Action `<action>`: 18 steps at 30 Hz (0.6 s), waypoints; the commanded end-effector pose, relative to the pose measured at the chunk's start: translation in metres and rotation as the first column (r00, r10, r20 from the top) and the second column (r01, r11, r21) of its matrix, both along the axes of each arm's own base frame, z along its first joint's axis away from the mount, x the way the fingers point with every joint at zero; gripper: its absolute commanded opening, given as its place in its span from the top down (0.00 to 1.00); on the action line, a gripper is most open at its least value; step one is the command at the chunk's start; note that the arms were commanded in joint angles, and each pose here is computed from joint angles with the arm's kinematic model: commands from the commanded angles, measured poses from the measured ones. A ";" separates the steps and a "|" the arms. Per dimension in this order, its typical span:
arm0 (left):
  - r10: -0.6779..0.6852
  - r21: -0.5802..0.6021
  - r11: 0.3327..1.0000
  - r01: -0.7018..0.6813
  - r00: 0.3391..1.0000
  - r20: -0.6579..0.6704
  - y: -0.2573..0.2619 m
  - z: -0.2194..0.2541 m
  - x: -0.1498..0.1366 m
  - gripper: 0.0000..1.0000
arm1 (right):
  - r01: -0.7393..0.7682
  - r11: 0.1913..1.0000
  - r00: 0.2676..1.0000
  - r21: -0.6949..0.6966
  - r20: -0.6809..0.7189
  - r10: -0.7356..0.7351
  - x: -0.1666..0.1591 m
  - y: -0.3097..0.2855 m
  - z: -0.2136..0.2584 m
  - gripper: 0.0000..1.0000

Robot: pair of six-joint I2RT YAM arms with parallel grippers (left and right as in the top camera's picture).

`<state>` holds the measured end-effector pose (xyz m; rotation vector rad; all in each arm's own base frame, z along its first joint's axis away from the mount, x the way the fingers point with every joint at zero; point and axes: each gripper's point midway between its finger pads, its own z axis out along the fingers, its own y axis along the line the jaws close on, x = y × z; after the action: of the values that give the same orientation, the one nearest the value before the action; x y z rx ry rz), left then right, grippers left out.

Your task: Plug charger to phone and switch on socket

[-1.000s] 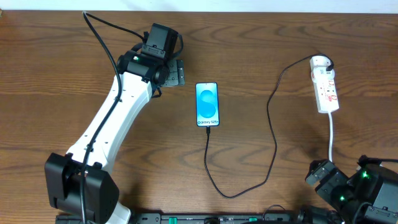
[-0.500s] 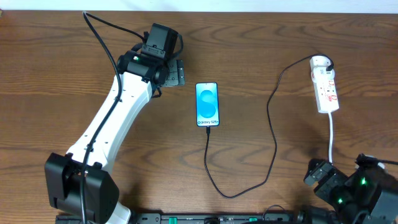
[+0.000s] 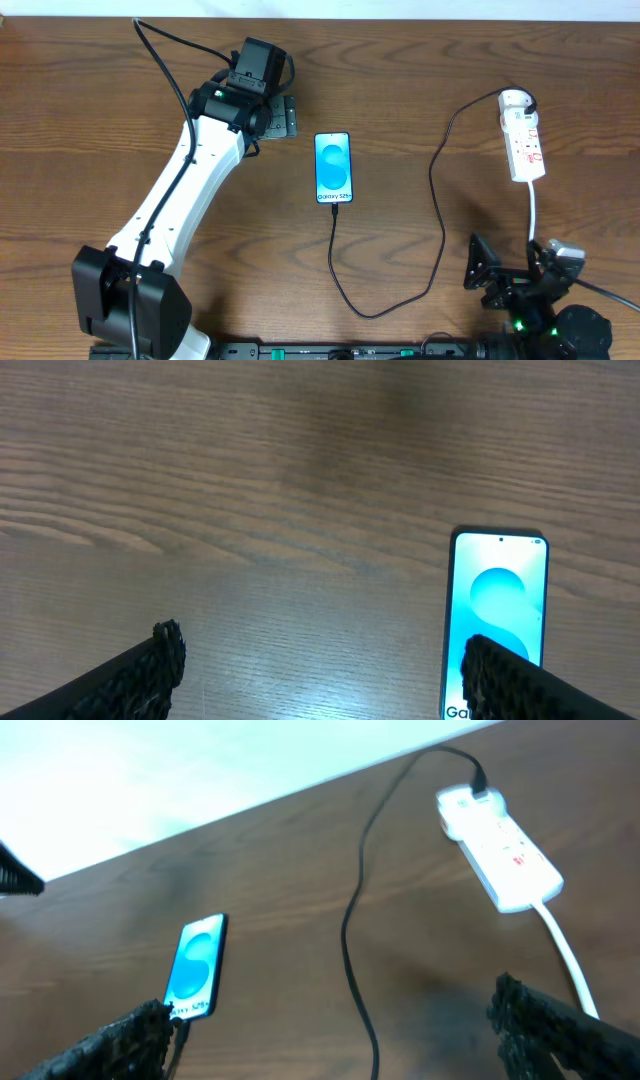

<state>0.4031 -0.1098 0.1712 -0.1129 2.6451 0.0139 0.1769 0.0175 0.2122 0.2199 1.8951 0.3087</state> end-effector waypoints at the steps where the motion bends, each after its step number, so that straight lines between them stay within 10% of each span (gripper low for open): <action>1: 0.007 0.010 1.000 -0.007 1.000 0.000 0.003 0.000 0.002 0.10 | -0.073 0.994 0.996 -0.080 0.043 0.076 0.004 0.008 -0.004 0.01; 18: 0.007 0.010 1.000 -0.007 1.000 0.000 0.003 0.000 0.002 0.10 | -0.091 0.983 0.950 -0.158 0.281 0.133 0.054 0.015 -0.012 0.01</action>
<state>0.4033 -0.1098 0.1713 -0.1135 2.6444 0.0134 0.2268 0.0307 0.2115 -0.0011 1.6306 0.2776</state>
